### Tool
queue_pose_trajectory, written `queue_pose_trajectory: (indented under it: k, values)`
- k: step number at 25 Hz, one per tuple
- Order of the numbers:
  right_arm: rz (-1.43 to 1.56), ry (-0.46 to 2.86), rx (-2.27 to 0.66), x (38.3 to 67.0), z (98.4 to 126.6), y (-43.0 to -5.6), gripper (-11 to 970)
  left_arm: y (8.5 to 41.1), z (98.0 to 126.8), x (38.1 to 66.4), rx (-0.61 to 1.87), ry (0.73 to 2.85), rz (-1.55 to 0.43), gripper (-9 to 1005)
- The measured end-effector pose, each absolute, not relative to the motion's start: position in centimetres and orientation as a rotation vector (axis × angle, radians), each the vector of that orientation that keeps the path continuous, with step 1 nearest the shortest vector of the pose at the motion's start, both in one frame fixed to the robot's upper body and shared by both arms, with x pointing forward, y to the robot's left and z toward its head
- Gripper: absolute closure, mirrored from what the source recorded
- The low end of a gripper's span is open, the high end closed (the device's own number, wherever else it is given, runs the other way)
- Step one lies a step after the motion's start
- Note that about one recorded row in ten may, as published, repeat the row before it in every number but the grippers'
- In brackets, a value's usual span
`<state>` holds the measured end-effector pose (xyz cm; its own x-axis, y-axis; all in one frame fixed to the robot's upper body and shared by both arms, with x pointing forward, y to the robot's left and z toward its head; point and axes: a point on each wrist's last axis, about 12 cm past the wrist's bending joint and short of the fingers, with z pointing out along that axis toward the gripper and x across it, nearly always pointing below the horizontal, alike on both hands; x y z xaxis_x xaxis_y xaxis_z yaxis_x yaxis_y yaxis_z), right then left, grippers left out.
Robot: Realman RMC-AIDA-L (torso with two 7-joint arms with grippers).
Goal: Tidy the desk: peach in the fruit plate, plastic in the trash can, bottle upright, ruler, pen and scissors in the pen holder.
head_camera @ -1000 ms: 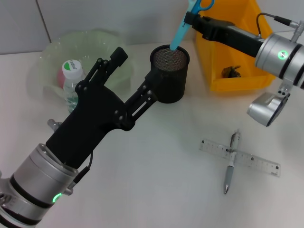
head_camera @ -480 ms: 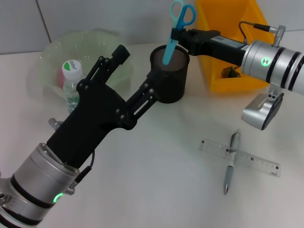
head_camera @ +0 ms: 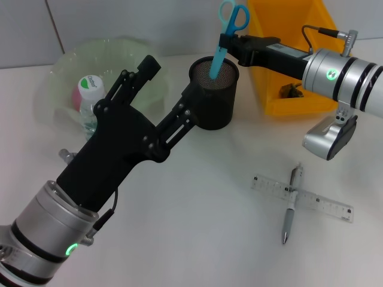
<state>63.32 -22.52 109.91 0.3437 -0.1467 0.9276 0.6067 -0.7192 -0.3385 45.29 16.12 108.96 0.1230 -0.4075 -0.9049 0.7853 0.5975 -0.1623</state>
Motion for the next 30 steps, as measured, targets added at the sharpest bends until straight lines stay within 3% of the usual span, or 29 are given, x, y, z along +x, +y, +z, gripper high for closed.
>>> queue_pose_trajectory:
  k: [11, 20, 30]
  values:
    - [-1.431, -0.286, -1.929, 63.4, 109.5, -22.4, 809, 16.3, 109.2, 45.2, 0.39, 1.128, -0.901, 206]
    - [-1.408, -0.237, -1.871, 63.2, 109.9, -22.2, 650, 16.3, 109.2, 45.2, 0.391, 1.124, -0.9, 207]
    - [-1.17, 0.301, -1.455, 62.8, 112.7, -24.0, 627, 16.9, 109.1, 45.4, 0.384, 1.135, -0.893, 207]
